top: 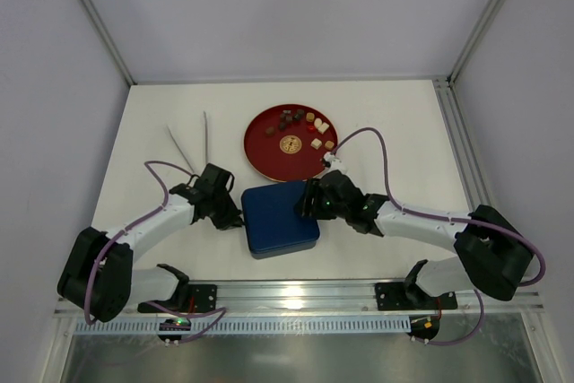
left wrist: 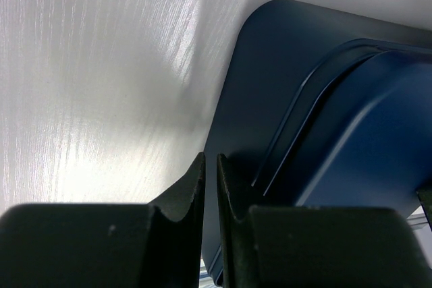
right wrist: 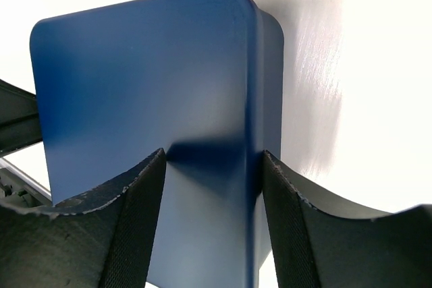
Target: Pack the chocolate
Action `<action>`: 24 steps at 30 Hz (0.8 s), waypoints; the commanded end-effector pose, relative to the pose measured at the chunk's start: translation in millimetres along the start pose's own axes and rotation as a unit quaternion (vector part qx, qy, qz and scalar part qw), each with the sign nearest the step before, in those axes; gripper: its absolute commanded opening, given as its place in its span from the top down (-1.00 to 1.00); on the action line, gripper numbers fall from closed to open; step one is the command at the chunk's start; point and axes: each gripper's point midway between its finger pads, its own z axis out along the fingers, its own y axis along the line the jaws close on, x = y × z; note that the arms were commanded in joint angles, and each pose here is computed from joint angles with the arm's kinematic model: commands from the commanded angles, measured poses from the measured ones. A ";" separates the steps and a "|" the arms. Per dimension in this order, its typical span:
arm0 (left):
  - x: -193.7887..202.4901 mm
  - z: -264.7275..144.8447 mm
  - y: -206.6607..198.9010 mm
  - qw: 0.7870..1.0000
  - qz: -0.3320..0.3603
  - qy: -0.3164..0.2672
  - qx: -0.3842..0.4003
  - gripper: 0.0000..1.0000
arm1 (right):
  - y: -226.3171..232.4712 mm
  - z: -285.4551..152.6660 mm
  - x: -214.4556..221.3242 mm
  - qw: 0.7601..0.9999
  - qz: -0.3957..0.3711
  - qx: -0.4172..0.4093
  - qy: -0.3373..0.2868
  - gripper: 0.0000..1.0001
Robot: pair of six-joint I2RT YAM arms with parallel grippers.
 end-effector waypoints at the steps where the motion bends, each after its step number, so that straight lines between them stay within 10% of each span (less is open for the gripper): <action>1: -6.8 -9.8 -38.4 0.998 0.010 -0.003 0.065 0.79 | 27.9 -1.7 -6.3 0.999 -0.011 -0.034 -0.004 -0.19; 24: -5.3 -10.7 -42.1 0.998 0.012 -0.001 0.068 0.79 | 37.3 -5.7 -8.1 0.999 -0.037 -0.007 -0.001 -0.46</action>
